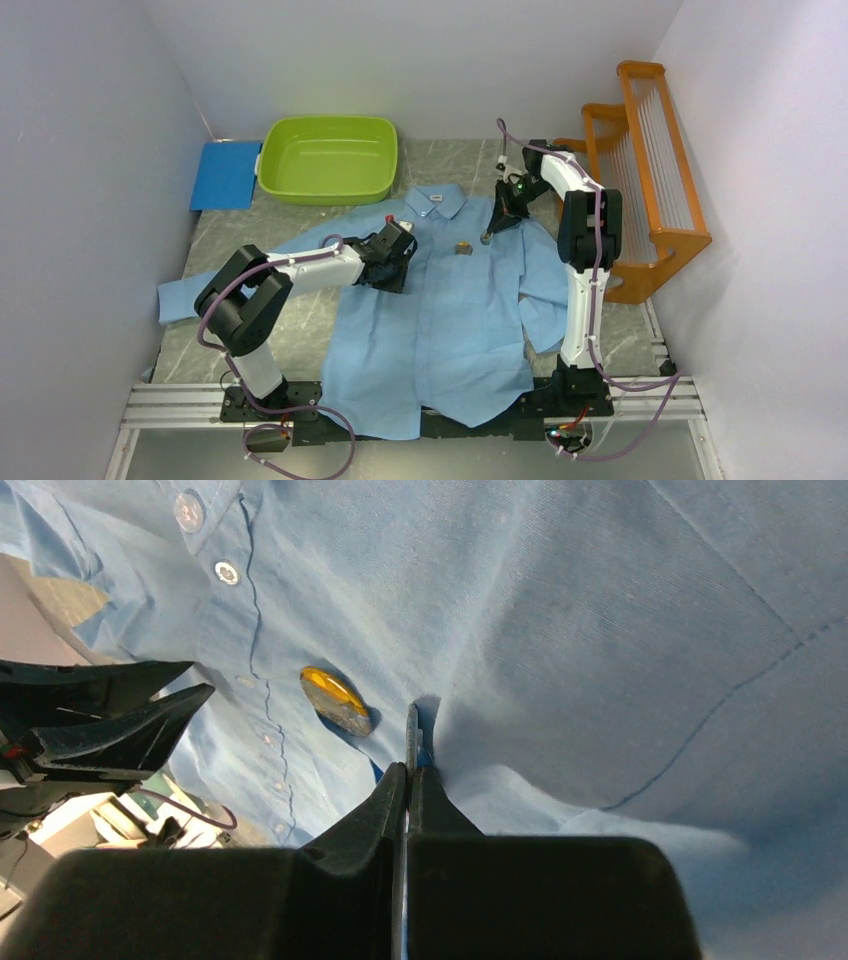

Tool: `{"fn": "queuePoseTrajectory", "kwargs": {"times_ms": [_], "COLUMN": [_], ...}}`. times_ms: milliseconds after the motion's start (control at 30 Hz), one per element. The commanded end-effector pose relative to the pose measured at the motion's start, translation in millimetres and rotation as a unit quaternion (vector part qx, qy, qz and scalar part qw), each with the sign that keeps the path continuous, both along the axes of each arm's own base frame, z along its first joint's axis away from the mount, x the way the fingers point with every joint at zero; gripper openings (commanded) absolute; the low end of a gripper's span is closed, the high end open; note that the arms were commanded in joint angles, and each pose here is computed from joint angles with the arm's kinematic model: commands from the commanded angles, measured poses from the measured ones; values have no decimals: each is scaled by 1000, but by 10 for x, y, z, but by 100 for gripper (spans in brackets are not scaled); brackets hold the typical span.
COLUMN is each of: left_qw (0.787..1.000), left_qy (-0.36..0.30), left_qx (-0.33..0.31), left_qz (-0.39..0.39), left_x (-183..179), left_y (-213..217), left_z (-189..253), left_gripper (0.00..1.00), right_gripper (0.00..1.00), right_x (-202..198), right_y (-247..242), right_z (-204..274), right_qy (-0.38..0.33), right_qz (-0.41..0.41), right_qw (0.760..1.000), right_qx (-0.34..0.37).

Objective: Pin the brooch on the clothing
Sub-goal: Pin the brooch to the clothes.

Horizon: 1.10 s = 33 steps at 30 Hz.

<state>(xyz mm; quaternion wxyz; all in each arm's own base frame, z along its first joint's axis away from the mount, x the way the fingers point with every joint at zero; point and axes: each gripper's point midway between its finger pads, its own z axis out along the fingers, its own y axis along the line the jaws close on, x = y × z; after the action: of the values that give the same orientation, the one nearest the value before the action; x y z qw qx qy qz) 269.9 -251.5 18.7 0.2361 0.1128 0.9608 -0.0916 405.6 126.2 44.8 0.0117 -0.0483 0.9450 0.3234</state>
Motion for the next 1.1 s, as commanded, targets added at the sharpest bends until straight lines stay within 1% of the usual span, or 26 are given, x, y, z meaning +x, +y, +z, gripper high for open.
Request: {"fn": "queuePoseTrajectory", "kwargs": {"times_ms": [0,100,233,333,400,533,633,733,800,867,1000,1067], "left_qw": [995,996,997,997,998,997,991,978,966,947,901,889], "left_qy": [57,47,23,-1,-17,-61,-110,-163,-185,-211,-301,-320], "left_qx": [85,81,75,70,61,31,-5,-56,-99,-132,-152,-152], "left_qz": [0,-7,-15,-18,-23,-44,-76,-121,-150,-204,-274,-290], "left_x": [-255,-201,-72,51,123,264,361,440,472,461,459,471], "left_y": [348,309,229,164,108,-73,-291,-585,-795,-1027,-1469,-1640], "left_z": [-339,-248,-29,177,308,627,924,1207,1346,1448,1599,1625], "left_gripper": [40,43,49,55,59,71,75,76,76,73,73,73], "right_gripper": [0,0,0,0,0,0,0,0,0,0,0,0], "right_x": [25,-25,-77,-119,-167,-257,-331,-382,-421,-440,-431,-421], "right_y": [-151,-123,-183,-245,-245,-306,-336,-345,-332,-310,-299,-292], "right_z": [372,441,500,561,623,648,653,663,676,708,808,851], "right_qy": [-26,-30,-34,-41,-49,-48,-42,-43,-41,-41,-48,-51], "right_qz": [-10,-9,-26,-45,-53,-75,-83,-90,-89,-90,-98,-101], "right_qw": [999,999,995,990,988,982,980,979,980,981,981,981], "right_qx": [-36,-38,-85,-128,-139,-168,-177,-179,-175,-168,-163,-161]}}
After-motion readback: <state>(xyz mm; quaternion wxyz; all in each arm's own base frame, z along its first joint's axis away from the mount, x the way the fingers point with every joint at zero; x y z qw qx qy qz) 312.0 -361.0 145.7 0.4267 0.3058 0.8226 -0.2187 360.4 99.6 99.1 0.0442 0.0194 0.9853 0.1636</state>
